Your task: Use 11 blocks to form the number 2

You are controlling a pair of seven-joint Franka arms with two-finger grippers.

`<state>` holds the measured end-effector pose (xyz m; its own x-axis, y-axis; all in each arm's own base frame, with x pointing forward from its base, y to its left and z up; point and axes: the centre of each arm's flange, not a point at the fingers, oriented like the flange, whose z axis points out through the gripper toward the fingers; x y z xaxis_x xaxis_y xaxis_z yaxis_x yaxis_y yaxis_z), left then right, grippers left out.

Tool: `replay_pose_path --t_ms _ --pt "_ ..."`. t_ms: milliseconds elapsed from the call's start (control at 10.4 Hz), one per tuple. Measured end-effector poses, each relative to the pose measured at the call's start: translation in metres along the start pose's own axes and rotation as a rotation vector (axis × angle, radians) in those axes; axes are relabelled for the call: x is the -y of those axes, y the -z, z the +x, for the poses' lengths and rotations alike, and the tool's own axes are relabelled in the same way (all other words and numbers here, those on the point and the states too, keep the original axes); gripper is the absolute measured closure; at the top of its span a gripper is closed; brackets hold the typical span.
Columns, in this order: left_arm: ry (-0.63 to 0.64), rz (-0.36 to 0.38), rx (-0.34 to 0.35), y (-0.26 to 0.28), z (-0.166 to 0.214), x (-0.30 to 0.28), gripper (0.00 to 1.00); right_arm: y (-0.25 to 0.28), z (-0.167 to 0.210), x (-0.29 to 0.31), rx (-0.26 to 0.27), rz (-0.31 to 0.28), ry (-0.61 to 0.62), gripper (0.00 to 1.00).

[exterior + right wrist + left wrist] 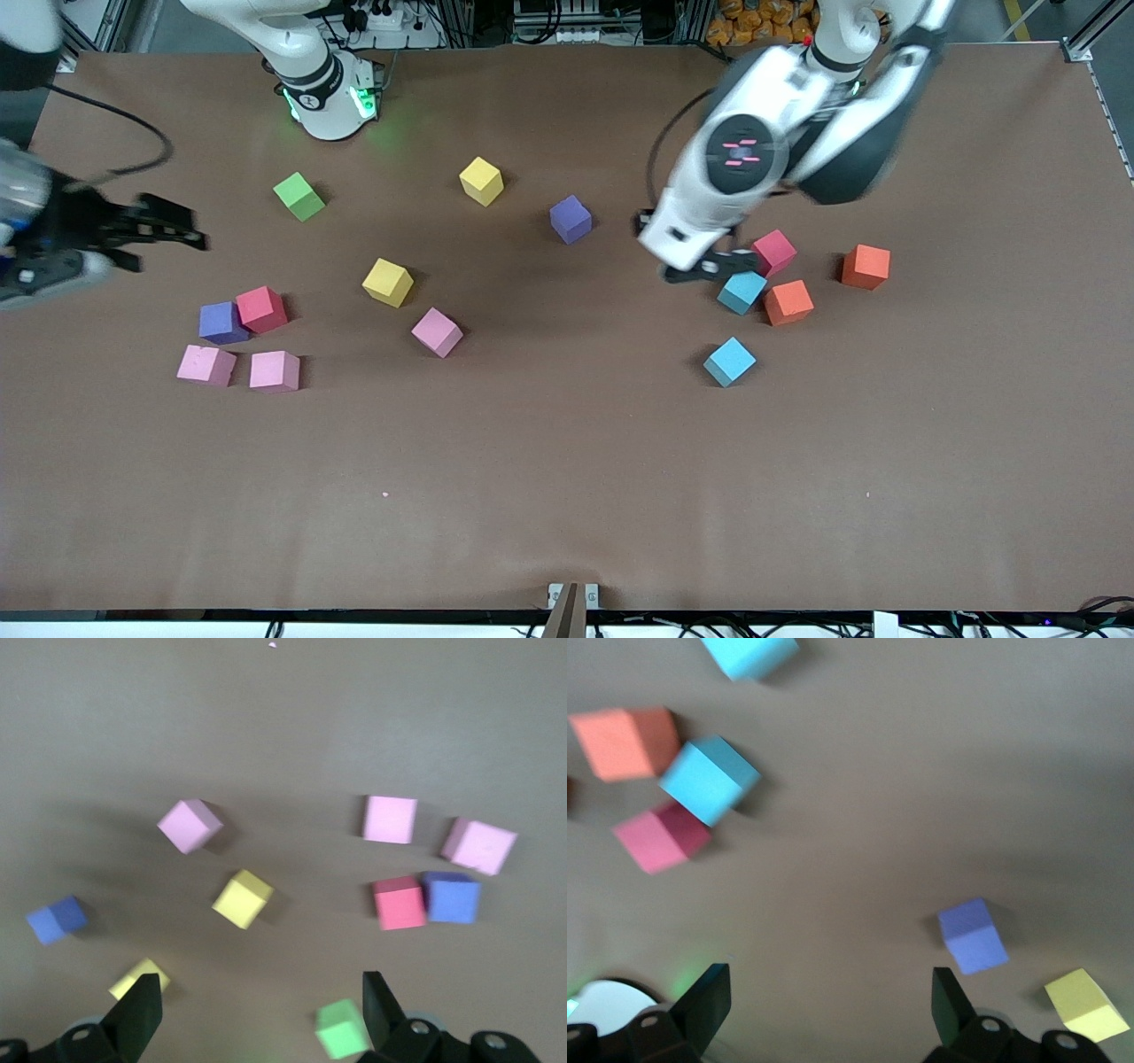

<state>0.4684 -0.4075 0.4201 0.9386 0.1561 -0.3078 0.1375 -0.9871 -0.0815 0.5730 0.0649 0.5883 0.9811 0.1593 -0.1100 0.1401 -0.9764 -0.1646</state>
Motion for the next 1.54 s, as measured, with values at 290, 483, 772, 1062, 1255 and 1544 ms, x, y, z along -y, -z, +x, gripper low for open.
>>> replay_pose_path --t_ms 290,483,772,1062,1255,1544 --pt "0.072 0.030 0.034 -0.070 -0.068 -0.086 0.00 -0.034 -0.003 0.071 0.067 -0.044 -0.066 0.00" --pt "0.139 0.006 0.013 -0.106 -0.109 -0.129 0.00 -0.054 -0.012 0.083 0.113 -0.063 -0.084 0.00" --pt "0.293 -0.110 -0.018 -0.145 -0.134 -0.173 0.00 -0.079 -0.033 0.077 0.175 -0.087 -0.178 0.00" --pt "0.479 -0.170 -0.004 -0.201 -0.167 -0.208 0.00 -0.109 -0.041 0.078 0.234 -0.108 -0.232 0.00" --pt "0.552 -0.182 0.004 -0.215 -0.193 -0.219 0.00 -0.122 -0.042 0.076 0.249 -0.115 -0.265 0.00" --pt "0.601 -0.238 0.012 -0.224 -0.221 -0.232 0.00 -0.144 -0.031 0.080 0.173 -0.112 -0.364 0.00"
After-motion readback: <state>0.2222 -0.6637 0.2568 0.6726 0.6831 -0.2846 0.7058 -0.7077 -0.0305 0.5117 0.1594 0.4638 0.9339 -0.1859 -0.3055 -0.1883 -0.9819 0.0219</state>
